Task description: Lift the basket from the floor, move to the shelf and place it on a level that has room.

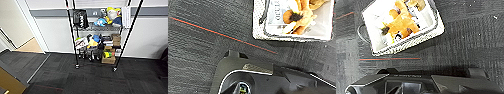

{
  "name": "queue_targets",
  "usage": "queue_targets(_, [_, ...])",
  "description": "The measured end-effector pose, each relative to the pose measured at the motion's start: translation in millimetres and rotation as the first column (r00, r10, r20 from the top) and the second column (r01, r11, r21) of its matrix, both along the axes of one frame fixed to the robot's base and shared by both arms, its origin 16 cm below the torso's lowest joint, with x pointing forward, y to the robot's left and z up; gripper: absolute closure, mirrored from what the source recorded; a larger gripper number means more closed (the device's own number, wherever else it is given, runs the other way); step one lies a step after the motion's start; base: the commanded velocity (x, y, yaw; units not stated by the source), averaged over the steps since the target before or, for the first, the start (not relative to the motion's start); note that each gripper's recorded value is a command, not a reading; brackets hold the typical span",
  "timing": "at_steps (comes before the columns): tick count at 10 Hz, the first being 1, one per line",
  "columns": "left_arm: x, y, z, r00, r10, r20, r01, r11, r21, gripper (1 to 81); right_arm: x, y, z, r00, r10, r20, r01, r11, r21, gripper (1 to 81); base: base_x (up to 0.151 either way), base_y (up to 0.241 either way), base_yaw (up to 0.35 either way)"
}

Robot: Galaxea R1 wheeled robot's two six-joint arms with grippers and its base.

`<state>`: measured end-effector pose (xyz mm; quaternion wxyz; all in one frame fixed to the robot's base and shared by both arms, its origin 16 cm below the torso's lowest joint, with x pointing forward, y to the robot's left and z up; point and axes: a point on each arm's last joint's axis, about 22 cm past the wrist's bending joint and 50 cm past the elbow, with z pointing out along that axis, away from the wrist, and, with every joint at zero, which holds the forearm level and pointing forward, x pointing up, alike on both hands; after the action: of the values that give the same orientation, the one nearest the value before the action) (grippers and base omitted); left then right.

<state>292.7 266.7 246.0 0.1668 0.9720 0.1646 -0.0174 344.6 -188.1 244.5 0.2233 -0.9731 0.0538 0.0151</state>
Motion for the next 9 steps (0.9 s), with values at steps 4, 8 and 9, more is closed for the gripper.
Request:
queue_targets(4, [41, 0, -21, 0.999, -0.005, 0.034, 0.005, 1.000, -0.006, 1.0, 39, 1, -21, 1.000, -0.004, 0.025, 0.004, 1.0000, 0.001, 1.0, 0.000, 0.000, 0.000])
queue_targets(8, [84, -9, -43, 0.996, -0.011, 0.092, 0.013, 1.000, -0.017, 1.0, 80, 2, -41, 0.997, -0.009, 0.077, 0.009, 1.0000, 0.004, 1.0, 0.000, 0.000, 0.000])
queue_targets(9, [93, -14, -50, 0.995, -0.013, 0.100, 0.015, 1.000, -0.022, 1.0, 88, 2, -46, 0.996, -0.009, 0.090, 0.008, 1.0000, 0.004, 1.0, 0.000, 0.000, 0.000])
